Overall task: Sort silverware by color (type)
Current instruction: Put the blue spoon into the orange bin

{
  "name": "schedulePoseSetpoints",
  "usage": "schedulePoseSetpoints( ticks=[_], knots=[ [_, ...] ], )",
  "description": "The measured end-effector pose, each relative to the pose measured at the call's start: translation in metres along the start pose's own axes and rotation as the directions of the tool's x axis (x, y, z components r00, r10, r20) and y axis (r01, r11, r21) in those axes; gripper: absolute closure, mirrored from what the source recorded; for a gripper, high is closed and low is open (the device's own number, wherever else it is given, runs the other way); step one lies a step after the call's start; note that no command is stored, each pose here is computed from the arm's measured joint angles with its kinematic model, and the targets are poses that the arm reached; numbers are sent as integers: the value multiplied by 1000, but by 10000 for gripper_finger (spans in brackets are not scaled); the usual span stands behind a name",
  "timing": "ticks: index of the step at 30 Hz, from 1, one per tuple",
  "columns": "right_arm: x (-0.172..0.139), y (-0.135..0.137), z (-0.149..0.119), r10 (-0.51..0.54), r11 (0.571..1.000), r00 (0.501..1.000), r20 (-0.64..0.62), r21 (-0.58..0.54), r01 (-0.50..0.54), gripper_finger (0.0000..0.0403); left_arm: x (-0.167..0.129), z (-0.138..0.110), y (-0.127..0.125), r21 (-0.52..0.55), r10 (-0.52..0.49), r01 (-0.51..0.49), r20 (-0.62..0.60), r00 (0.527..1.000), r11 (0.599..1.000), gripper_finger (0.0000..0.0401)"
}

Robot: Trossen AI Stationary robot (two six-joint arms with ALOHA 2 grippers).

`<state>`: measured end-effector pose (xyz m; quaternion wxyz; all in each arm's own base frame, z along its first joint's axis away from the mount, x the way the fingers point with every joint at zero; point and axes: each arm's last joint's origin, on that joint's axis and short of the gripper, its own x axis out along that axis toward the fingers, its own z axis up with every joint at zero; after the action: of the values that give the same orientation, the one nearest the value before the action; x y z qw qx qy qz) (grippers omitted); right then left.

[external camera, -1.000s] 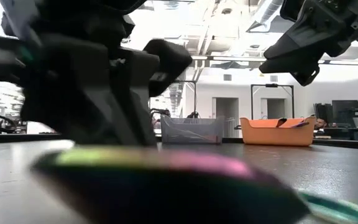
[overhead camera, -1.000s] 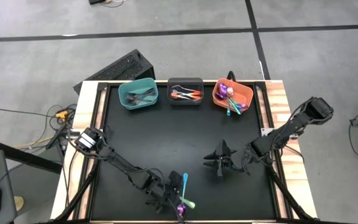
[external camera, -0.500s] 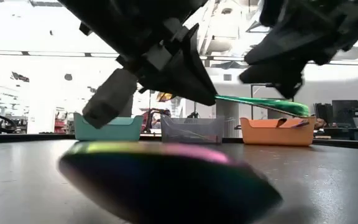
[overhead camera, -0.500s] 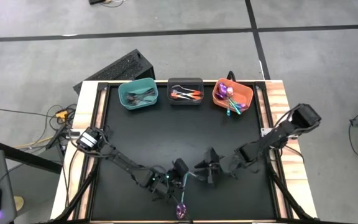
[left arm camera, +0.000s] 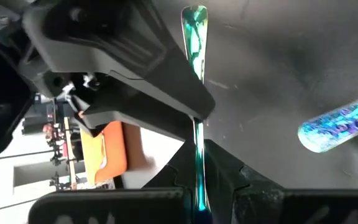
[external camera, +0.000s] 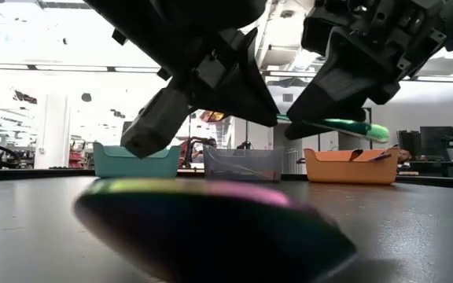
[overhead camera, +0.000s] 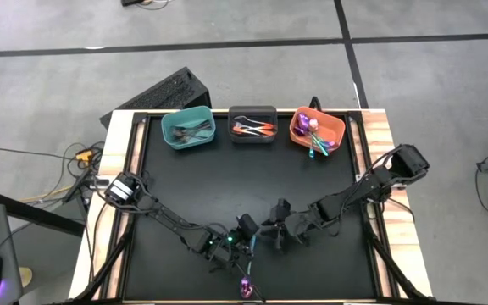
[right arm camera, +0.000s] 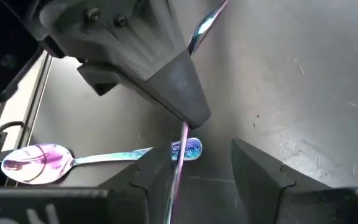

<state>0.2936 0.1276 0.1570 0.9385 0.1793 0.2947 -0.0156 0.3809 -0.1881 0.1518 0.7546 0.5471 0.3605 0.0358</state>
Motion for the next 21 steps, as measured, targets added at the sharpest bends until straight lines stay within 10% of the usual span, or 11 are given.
schedulePoseSetpoints(
  ticks=[13,21],
  knots=[
    [-5,-1,0,-8,999,1000,-30,-32,8,389,4,2,7,-140,32,-28,28,999,990,387],
    [-54,-25,7,-425,902,905,-16,-94,421,394,11,-1,16,-392,39,-25,27,999,920,292]
  ],
)
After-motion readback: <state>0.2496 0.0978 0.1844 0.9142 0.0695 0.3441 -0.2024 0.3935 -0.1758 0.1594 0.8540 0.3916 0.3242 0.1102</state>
